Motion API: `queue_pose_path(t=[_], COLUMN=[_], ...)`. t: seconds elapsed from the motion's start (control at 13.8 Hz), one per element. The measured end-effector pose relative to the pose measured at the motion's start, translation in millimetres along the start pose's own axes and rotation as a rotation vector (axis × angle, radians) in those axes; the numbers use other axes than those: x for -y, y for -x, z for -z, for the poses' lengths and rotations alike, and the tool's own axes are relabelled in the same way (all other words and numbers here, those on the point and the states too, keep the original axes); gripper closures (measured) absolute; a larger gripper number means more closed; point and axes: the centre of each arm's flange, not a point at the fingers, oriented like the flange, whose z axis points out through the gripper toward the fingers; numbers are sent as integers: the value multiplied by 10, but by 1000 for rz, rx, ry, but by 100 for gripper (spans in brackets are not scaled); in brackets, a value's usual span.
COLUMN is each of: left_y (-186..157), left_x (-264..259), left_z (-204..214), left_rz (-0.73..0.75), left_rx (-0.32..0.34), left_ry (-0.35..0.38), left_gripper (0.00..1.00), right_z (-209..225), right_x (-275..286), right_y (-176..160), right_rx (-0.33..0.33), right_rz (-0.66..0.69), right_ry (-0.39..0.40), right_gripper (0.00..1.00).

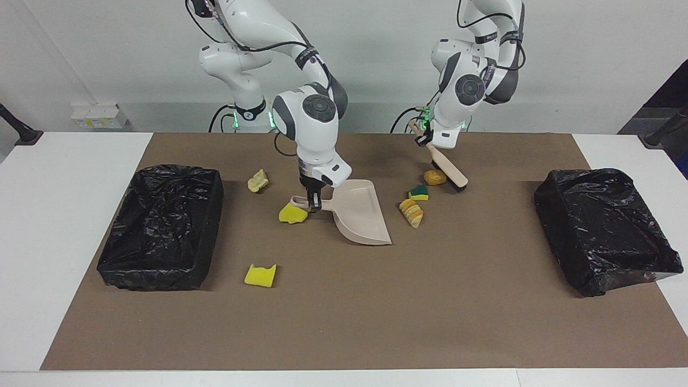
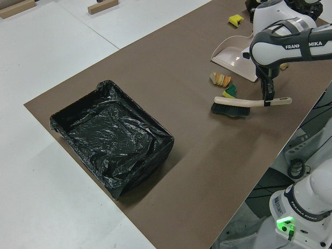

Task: Sweep and dump trash in bin
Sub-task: 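Lower the dustpan beside the crumbs while the left gripper sweeps toward it, then sweep the crusts and sponge into the dustpan with the left gripper's brush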

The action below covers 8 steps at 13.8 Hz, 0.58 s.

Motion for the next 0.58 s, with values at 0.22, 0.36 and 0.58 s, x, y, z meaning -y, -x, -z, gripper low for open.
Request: queue_pose_path(t=[0.22,0.36,0.58], left_y=[-75,-110,-127], left_x=[-169,-257,-356], left_z=[102,145,150], left_rz=[-133,-219,-317], left_rx=[10,6,22], left_ry=[50,104,165], left_gripper=[74,74,74], right_z=[-23,-12,-12], right_x=[34,76,92], right_y=[-45,-146,-179], right_rx=[-12,-14,-18], right_rz=[-91,-129,-146], right_ry=[-13,-13,-16], right_gripper=[68,68,68])
